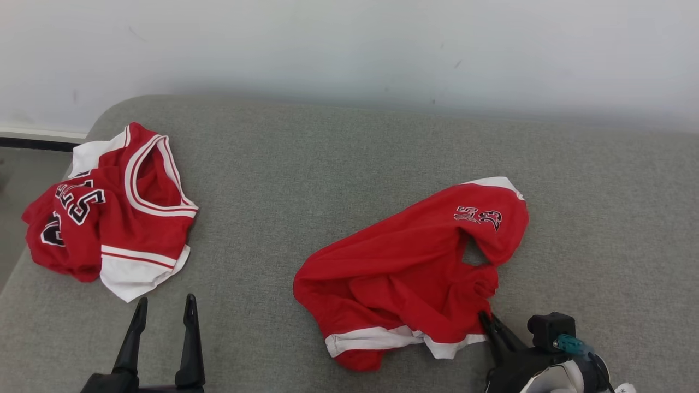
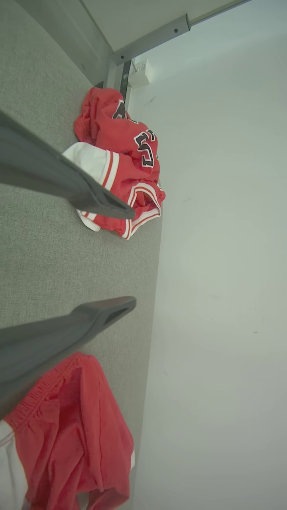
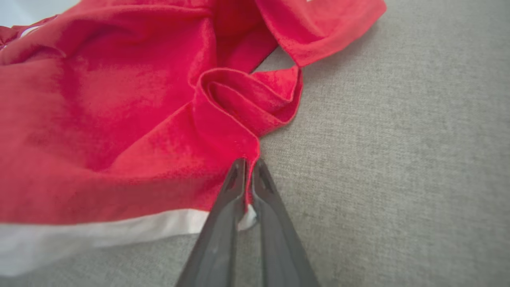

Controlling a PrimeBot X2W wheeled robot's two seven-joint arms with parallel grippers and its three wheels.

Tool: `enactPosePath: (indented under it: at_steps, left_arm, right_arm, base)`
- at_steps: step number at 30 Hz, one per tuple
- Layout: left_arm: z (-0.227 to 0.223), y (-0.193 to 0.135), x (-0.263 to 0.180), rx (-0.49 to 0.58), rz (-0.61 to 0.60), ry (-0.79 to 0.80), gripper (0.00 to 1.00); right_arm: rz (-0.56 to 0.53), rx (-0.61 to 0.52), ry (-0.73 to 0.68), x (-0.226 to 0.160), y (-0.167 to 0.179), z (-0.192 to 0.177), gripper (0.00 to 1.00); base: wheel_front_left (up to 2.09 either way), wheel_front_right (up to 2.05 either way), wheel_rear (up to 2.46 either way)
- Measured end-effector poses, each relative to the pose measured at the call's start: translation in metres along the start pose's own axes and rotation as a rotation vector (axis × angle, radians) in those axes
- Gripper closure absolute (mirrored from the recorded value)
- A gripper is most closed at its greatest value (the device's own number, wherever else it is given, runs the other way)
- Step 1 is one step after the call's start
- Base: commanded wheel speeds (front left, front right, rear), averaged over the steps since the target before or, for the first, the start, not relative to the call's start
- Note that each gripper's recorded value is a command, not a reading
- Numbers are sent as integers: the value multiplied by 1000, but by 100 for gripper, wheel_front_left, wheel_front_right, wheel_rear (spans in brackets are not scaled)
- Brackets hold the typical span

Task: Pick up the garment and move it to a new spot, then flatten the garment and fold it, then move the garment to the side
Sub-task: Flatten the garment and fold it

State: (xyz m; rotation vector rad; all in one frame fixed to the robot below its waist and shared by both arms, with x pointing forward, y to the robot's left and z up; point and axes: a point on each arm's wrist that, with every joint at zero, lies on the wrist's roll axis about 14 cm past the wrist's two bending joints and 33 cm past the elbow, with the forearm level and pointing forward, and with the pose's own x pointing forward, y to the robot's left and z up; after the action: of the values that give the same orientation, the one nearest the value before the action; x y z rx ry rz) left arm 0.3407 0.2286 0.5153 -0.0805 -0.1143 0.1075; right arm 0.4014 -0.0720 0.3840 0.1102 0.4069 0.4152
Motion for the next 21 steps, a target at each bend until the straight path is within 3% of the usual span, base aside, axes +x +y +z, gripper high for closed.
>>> enactPosePath:
  at_steps: [12,21]
  left_arm:
    - [-4,-22,11,-21,-63,4,0]
    - [-6,-38,13,-35,-111,9,0]
  right_arm:
    - [-135,2,-187,-26,-60,53,100]
    - [-293,13,-238,-81,-110,47,100]
  base:
    - [0,0,0]
    - [0,0,0]
